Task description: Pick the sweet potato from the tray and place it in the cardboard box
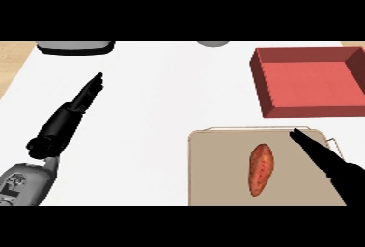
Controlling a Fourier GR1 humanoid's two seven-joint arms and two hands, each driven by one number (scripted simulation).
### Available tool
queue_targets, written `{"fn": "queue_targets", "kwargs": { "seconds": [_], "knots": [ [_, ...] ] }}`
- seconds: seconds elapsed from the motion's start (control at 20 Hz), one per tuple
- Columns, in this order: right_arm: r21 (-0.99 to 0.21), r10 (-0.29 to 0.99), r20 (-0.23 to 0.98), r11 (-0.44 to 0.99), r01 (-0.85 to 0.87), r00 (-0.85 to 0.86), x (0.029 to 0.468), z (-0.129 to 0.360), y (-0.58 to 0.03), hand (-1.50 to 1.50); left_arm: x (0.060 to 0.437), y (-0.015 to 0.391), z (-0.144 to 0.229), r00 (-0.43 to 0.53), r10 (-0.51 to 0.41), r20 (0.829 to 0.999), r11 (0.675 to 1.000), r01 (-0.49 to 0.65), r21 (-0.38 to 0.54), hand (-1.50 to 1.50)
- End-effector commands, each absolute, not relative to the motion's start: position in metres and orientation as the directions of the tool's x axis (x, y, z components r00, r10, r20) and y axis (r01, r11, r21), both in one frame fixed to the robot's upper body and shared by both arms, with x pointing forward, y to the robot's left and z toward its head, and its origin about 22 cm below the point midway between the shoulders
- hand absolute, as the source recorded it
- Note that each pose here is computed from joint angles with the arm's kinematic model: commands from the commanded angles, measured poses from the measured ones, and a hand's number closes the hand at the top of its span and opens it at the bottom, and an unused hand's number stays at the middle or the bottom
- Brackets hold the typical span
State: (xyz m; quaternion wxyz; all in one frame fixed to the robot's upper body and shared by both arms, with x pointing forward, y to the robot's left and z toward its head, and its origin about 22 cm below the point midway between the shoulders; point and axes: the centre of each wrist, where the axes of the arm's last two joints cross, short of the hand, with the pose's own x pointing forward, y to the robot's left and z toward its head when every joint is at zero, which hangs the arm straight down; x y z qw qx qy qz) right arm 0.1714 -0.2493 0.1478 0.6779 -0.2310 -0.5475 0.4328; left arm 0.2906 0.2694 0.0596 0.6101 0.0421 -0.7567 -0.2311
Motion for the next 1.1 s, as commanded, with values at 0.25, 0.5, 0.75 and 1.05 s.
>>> {"fn": "queue_targets", "kwargs": {
  "seconds": [0.25, 0.5, 0.75, 1.05],
  "knots": [
    [-0.818, 0.870, 0.486, 0.487, -0.305, 0.086, 0.177, 0.129, -0.228, -1.50, 0.277, 0.275, 0.059, -0.259, -0.360, 0.896, 0.882, 0.218, 0.417, 0.00],
    [-0.825, 0.882, 0.466, 0.461, -0.326, 0.069, 0.189, 0.118, -0.230, -1.50, 0.302, 0.268, 0.049, -0.249, -0.349, 0.903, 0.890, 0.214, 0.403, 0.00],
    [-0.836, 0.904, 0.414, 0.423, -0.349, 0.103, 0.202, 0.082, -0.214, -1.50, 0.289, 0.279, 0.068, -0.249, -0.346, 0.904, 0.888, 0.224, 0.402, 0.00],
    [-0.833, 0.894, 0.439, 0.441, -0.334, 0.084, 0.197, 0.095, -0.236, -1.50, 0.302, 0.272, 0.050, -0.256, -0.351, 0.901, 0.892, 0.201, 0.405, 0.00]
  ]
}}
